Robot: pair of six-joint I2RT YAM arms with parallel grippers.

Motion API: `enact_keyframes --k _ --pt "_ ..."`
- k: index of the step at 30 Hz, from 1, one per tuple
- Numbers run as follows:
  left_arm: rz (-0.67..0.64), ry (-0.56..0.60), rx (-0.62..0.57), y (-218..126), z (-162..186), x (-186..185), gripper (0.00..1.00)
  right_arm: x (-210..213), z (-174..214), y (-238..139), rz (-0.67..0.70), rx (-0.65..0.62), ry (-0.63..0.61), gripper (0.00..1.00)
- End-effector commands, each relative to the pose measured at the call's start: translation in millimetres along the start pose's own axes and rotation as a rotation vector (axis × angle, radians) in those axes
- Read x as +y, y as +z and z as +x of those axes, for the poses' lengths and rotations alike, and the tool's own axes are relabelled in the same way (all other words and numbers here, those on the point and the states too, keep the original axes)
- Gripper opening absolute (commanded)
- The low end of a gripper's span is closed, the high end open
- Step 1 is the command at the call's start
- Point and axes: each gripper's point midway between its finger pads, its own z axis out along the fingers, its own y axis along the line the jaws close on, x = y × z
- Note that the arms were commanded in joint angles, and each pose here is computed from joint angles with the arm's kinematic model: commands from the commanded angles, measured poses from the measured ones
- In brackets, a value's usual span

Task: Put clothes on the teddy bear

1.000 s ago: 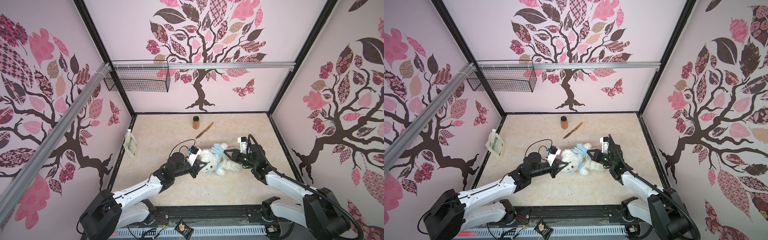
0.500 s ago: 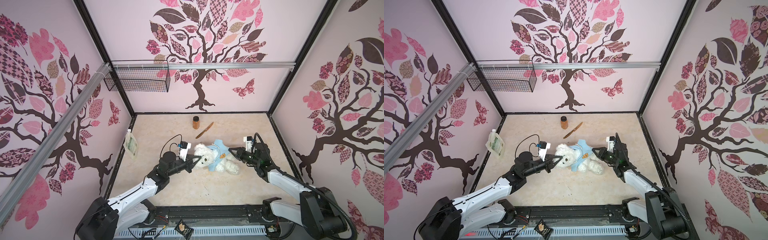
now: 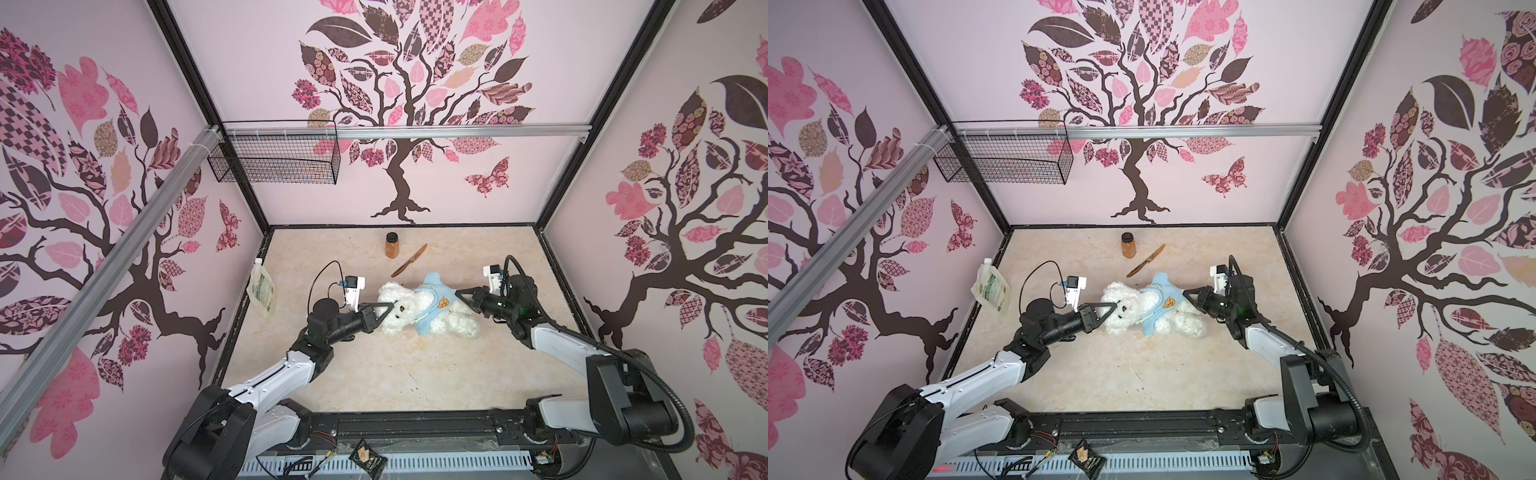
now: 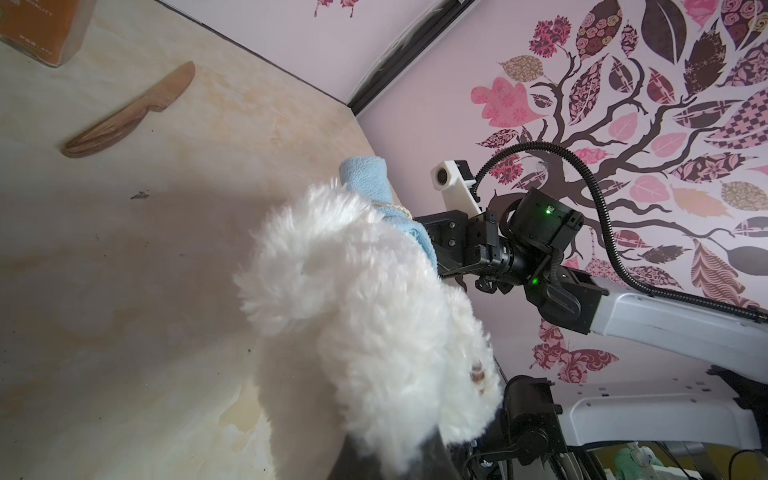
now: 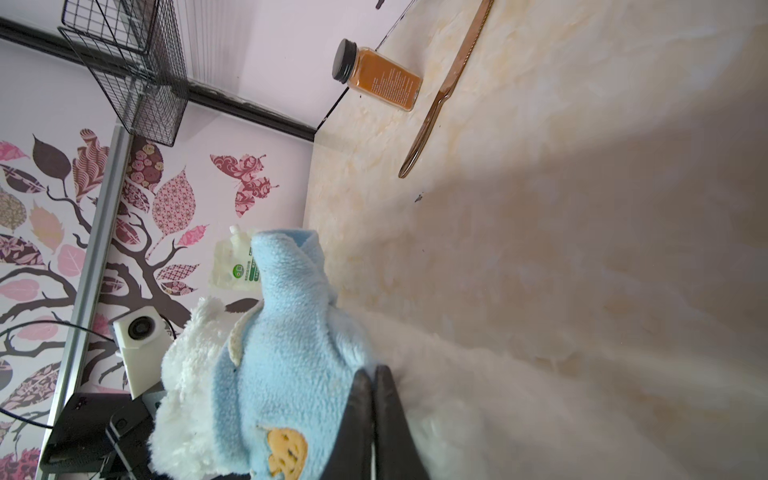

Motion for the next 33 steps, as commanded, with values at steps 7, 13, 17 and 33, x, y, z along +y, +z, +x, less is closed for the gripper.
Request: enact_keyframes --k 7,13,17,33 --pt "-0.173 -0.308 0.014 22 -44 20 0.00 24 -20 16 0.010 -0.010 -0.220 0.31" --pt "-0.160 -0.654 0.041 24 -48 40 0.00 54 -11 6 -0.011 -0.060 -0.366 0.36" --pt "-0.125 -0.819 -0.017 22 -60 43 0.00 90 35 10 -0.032 -0.040 -0.638 0.38" --pt "-0.046 -1.130 -0.059 20 -72 47 0.00 87 95 40 -0.082 -0.247 -1.108 0.30"
